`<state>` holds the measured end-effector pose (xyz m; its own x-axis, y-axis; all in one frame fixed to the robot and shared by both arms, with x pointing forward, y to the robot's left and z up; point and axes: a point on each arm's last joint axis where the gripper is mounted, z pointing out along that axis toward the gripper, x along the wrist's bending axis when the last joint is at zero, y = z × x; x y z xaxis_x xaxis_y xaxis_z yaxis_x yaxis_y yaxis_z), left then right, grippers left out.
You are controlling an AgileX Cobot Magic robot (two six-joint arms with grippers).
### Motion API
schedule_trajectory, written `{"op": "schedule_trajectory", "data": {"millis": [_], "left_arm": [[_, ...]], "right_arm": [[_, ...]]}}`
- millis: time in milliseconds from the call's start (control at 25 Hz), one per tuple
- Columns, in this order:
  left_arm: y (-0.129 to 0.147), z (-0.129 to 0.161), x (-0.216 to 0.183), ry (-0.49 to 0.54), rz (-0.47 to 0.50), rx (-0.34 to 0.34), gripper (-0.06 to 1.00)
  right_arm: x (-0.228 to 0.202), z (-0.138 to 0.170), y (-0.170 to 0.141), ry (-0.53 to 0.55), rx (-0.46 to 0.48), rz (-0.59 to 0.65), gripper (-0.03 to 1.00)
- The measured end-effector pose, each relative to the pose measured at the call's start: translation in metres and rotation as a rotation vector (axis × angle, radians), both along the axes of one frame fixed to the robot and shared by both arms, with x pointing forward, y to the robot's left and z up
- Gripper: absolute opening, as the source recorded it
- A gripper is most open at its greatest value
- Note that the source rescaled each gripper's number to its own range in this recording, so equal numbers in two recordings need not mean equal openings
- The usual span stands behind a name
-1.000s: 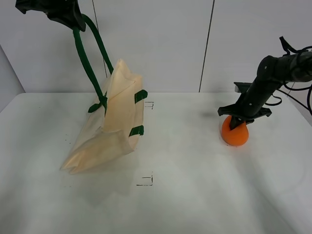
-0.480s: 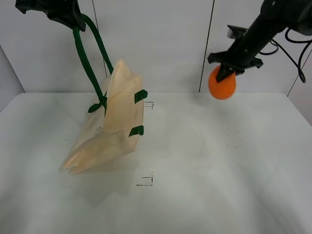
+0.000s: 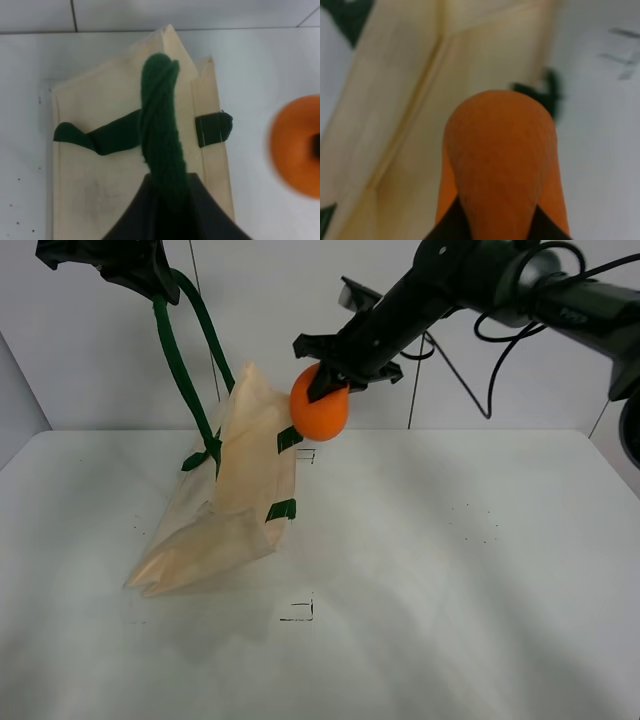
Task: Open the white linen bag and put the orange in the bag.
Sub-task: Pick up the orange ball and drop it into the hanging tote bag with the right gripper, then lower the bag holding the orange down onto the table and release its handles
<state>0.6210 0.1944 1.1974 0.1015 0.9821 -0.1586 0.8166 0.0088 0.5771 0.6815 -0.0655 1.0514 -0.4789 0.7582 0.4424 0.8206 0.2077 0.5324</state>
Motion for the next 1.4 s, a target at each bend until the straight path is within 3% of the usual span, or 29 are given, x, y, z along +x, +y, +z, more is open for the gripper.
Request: {"op": "schedule_trajectory", "data": {"millis": [360,800,880,920,1000,1080,1200,1400], "left_arm": [[0.0,-0.001,0.0,0.004,-0.003,0.003,0.0],[0.0,-0.006,0.001,0.02,-0.003,0.006,0.0],[0.0,-0.006,0.001,0.02,-0.003,0.006,0.0],[0.0,-0.006,0.001,0.02,-0.003,0.006,0.0],[0.0,-0.006,0.001,0.02,-0.003,0.006,0.0],[0.0,-0.006,0.001,0.02,-0.003,0.006,0.0],[0.0,-0.006,0.001,0.021,-0.003,0.006,0.0],[0.0,-0.006,0.001,0.02,-0.003,0.005,0.0]], "right_arm": [[-0.004,-0.054,0.058,0.061,0.083,0.016,0.0],[-0.001,-0.089,0.069,0.095,0.084,-0.001,0.01],[0.0,-0.091,0.07,0.088,0.09,0.007,0.18],[0.0,-0.09,0.071,0.079,0.095,0.013,0.33],[0.0,-0.089,0.073,0.06,0.097,0.028,0.73],[-0.002,-0.089,0.074,0.049,0.085,0.049,0.91],[-0.006,-0.085,0.069,0.045,-0.001,0.08,0.98],[-0.005,-0.068,0.034,0.058,-0.328,0.003,0.99]]}}
